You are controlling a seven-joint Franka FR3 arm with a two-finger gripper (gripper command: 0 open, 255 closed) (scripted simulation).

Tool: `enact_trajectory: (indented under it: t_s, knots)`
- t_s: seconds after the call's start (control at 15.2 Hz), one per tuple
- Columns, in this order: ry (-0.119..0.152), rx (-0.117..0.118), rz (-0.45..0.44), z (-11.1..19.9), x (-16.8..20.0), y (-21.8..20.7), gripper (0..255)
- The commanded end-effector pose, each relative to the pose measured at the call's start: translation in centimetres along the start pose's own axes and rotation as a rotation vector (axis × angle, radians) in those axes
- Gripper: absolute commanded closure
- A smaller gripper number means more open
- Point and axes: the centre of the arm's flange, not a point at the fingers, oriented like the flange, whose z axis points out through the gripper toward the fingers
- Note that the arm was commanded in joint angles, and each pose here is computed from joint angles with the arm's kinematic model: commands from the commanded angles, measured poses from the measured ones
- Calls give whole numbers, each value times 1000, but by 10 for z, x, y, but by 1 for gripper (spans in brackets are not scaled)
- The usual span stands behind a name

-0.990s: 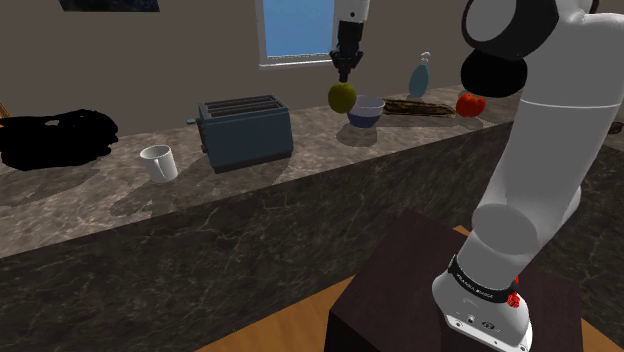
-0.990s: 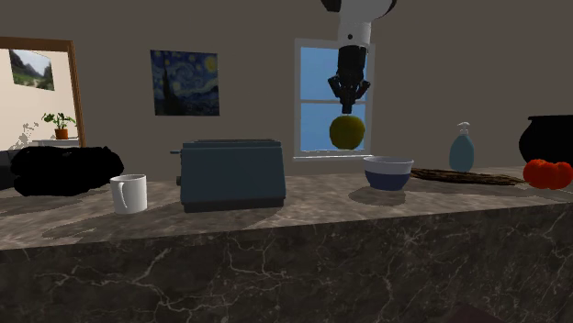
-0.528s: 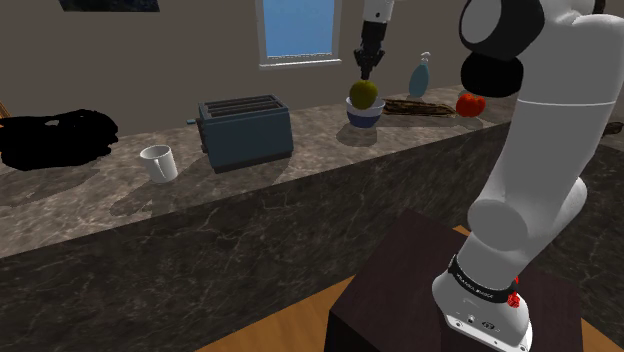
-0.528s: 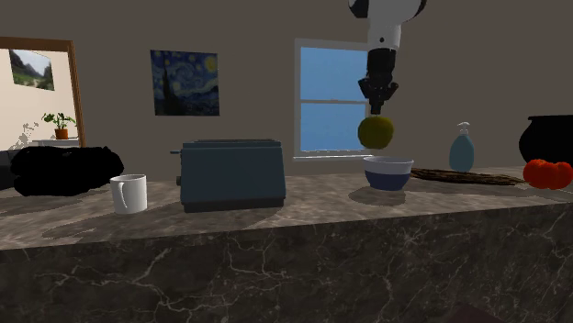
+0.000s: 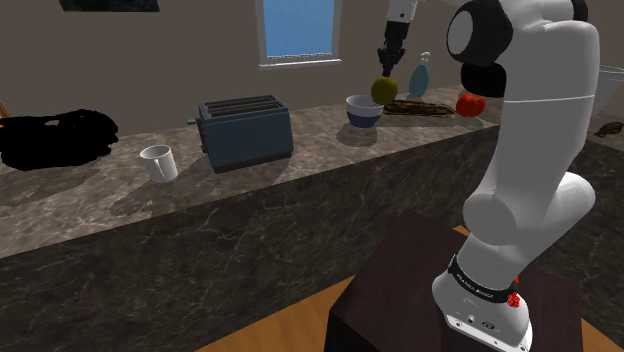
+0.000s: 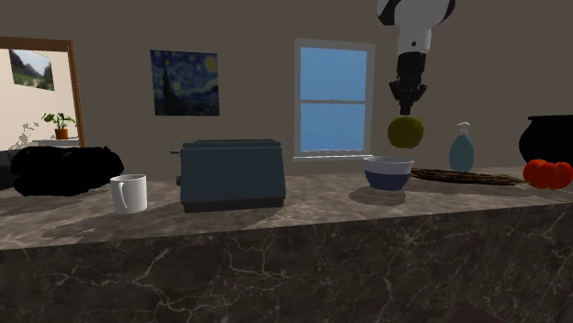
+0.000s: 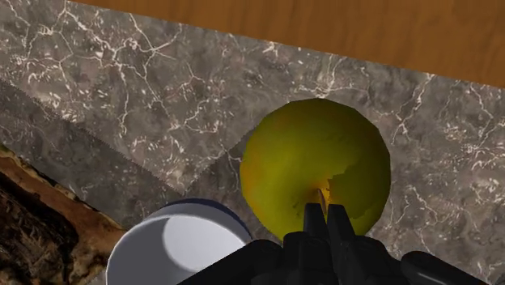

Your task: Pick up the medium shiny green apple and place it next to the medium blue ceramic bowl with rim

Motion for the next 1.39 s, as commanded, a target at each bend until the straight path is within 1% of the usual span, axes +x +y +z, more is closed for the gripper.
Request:
enact_trajectory:
  t_s: [0.0, 0.26, 0.33, 1.32]
  knots:
    - [0, 0, -2, -3, -5, 25, 255]
    - [0, 0, -2, -7, -11, 78, 255]
    - [0, 0, -2, -8, -13, 97, 255]
    - [0, 0, -2, 71, -13, 103, 255]
